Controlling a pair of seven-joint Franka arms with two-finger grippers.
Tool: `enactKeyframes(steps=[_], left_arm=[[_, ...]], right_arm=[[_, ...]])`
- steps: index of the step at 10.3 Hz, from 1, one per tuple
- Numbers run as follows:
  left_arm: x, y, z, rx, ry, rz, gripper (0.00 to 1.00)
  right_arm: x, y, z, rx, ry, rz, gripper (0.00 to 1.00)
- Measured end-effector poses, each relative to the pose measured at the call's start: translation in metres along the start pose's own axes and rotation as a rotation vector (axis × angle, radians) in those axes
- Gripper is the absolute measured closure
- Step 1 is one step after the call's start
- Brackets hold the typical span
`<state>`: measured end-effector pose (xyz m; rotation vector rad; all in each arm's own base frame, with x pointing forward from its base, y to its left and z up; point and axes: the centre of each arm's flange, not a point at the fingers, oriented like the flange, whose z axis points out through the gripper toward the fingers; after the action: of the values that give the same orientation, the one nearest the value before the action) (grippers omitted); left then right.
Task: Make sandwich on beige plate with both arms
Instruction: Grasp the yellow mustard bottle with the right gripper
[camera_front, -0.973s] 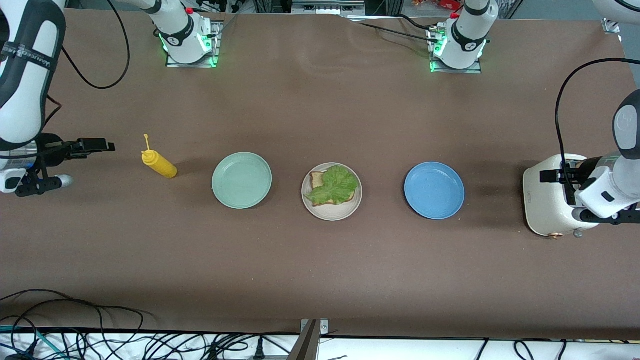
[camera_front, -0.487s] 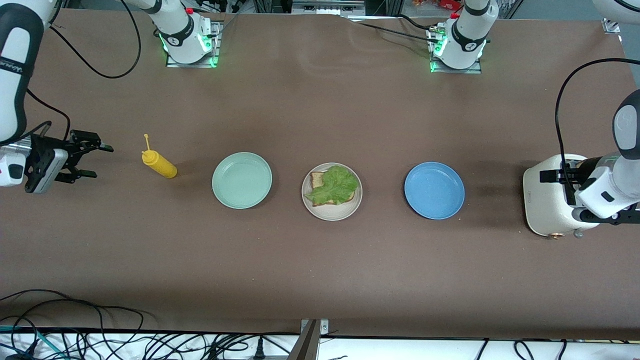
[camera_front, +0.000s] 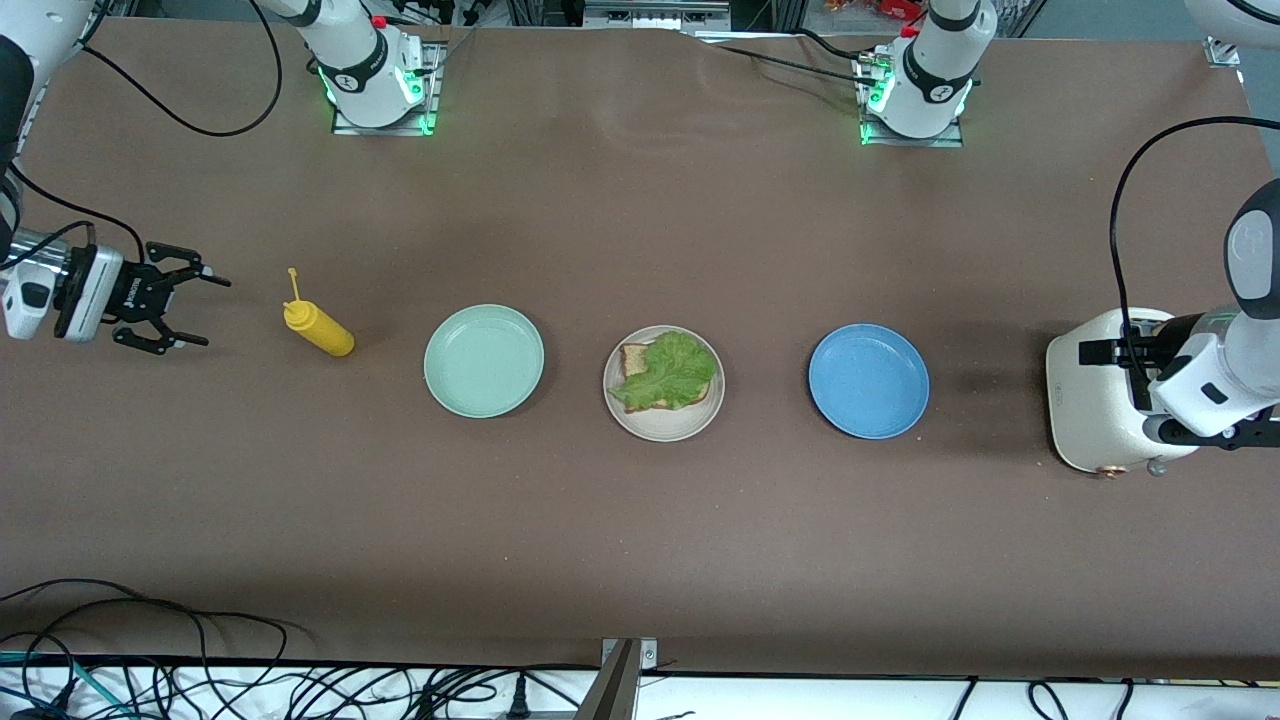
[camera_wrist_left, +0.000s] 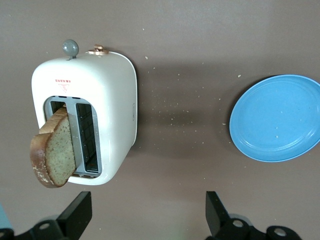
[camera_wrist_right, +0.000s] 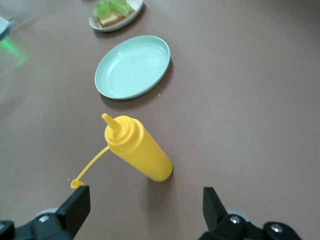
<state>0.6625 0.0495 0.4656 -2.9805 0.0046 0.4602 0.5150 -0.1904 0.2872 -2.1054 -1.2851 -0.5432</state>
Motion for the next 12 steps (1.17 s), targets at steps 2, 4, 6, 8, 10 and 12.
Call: enactKeyframes(steps=[2,4,6,8,10,12], left_arm=[[0.0,0.0,0.0,0.0,0.0,0.001,0.0],[0.0,0.0,0.0,0.0,0.0,0.001,0.0],[0.0,0.001,0.0,0.0,0.0,0.001,0.0],[0.0,0.001,0.0,0.0,-0.001,0.001,0.0],[0.0,0.001,0.0,0.0,-0.001,0.001,0.0],[0.0,0.001,0.0,0.0,-0.001,0.001,0.0]], right_arm=[[-0.027,-0.015,0.025,-0.012,0.096,-0.045,0.0],[-0.045,-0.025,0.039,-0.03,0.144,-0.066,0.0],[-0.049,-0.025,0.055,-0.052,0.193,-0.088,0.0],[-0.061,-0.021,0.09,-0.06,0.264,-0.094,0.0],[-0.085,-0.018,0.12,-0.064,0.315,-0.086,0.0],[-0.093,-0.016,0.123,-0.067,0.324,-0.084,0.0]])
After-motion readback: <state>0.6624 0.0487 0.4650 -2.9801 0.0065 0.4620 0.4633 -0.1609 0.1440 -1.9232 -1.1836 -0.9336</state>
